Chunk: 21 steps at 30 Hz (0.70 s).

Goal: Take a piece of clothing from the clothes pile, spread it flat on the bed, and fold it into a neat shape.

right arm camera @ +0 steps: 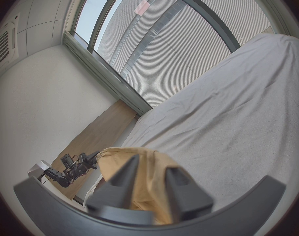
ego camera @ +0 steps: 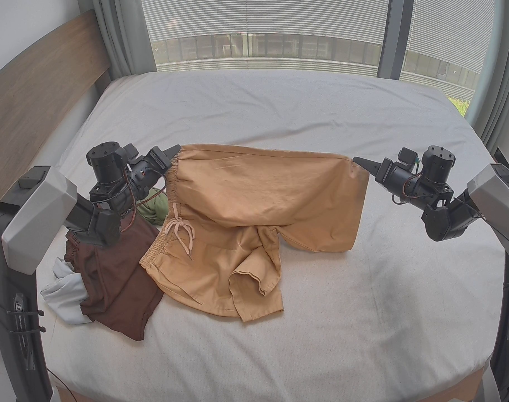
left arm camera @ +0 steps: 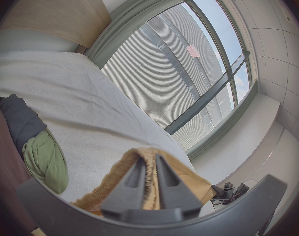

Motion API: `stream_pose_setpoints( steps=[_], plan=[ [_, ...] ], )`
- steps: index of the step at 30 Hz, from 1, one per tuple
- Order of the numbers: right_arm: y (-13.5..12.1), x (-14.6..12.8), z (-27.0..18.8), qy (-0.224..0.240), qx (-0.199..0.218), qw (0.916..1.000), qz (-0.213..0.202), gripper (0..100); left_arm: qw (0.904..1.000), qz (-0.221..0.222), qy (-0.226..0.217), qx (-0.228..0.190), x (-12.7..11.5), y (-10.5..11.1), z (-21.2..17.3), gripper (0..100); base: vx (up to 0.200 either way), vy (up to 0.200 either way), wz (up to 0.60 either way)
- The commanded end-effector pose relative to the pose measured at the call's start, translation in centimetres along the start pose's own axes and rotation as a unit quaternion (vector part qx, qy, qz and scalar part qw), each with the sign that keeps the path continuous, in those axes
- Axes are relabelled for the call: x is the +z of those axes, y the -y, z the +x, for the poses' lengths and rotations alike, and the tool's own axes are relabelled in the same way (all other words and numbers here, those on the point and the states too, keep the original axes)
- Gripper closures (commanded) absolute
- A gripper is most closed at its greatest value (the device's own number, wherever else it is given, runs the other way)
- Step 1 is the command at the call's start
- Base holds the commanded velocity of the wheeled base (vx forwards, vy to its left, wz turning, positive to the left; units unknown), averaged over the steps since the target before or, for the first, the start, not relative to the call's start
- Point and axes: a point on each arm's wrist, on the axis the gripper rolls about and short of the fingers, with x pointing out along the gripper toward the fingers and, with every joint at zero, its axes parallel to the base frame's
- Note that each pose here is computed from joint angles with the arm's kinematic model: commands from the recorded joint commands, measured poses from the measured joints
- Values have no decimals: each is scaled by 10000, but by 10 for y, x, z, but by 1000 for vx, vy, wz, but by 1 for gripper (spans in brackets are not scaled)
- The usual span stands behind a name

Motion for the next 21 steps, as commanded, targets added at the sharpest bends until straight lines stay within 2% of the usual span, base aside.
stream_pose_setpoints(
  steps=[1, 8, 14, 17, 21],
  plan=[
    [4, 0, 6, 142, -104, 9998, -49, 0, 9999, 23, 113, 52, 3, -5, 4, 0, 0, 0, 0],
    [-3, 0, 4, 159, -139, 9997, -126, 0, 9996, 13, 224, 180, -3, -2, 9, 0, 0, 0, 0],
    [-33, -10, -1, -66, -4, 9997, -248, 0, 9995, 27, 216, 239, 0, -3, 9, 0, 0, 0, 0],
    [-44, -17, -4, -192, 53, 9992, -342, 0, 9992, 2, 153, 369, 1, -6, 8, 0, 0, 0, 0],
    [-65, -34, -13, -360, 221, 9983, -400, 0, 9965, 201, 200, 781, 3, -12, 7, 0, 0, 0, 0]
  ],
)
